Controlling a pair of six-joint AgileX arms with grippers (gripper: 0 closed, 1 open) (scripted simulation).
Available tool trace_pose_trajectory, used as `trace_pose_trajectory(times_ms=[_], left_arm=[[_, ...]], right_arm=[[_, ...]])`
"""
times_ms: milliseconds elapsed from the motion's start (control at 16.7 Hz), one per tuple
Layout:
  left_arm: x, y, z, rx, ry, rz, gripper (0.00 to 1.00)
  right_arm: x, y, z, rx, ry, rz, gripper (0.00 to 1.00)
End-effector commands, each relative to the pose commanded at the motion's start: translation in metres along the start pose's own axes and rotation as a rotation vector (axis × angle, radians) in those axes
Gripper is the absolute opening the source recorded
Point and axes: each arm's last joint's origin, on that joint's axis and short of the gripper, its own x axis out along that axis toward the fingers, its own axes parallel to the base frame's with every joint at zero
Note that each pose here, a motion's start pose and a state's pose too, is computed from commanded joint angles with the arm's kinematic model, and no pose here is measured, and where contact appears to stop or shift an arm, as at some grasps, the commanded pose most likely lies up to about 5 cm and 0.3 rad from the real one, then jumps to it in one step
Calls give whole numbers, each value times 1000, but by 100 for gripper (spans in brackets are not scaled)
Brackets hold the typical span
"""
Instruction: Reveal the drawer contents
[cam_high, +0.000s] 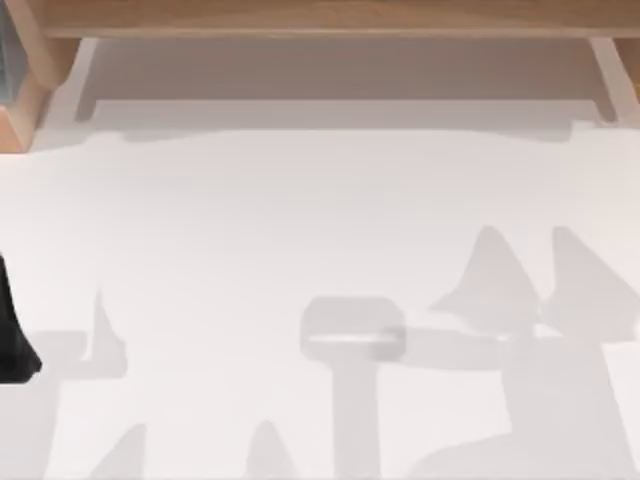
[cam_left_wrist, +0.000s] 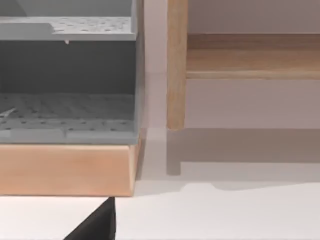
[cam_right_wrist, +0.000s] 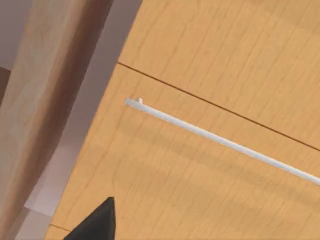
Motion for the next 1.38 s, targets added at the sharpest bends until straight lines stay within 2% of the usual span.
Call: trace_pose_trajectory(times_ms=[240,540,780,900,1020,1380], left_arm=[[0,0,0,0,0,0,100],[0,0,0,0,0,0,100],[0,0,0,0,0,0,100],[0,0,0,0,0,0,100],[0,0,0,0,0,0,100],[0,0,0,0,0,0,100]], right_arm=[[46,-5,-41,-327,3,9,100],[93,2,-108,-741,3,21,100],[114,13,-157,-1003,1,21,100],[119,17,-174,-1089,1,19,100],[121,20,-183,-1137,1,18,100],[122,22,-184,-1142,-1,22,100]])
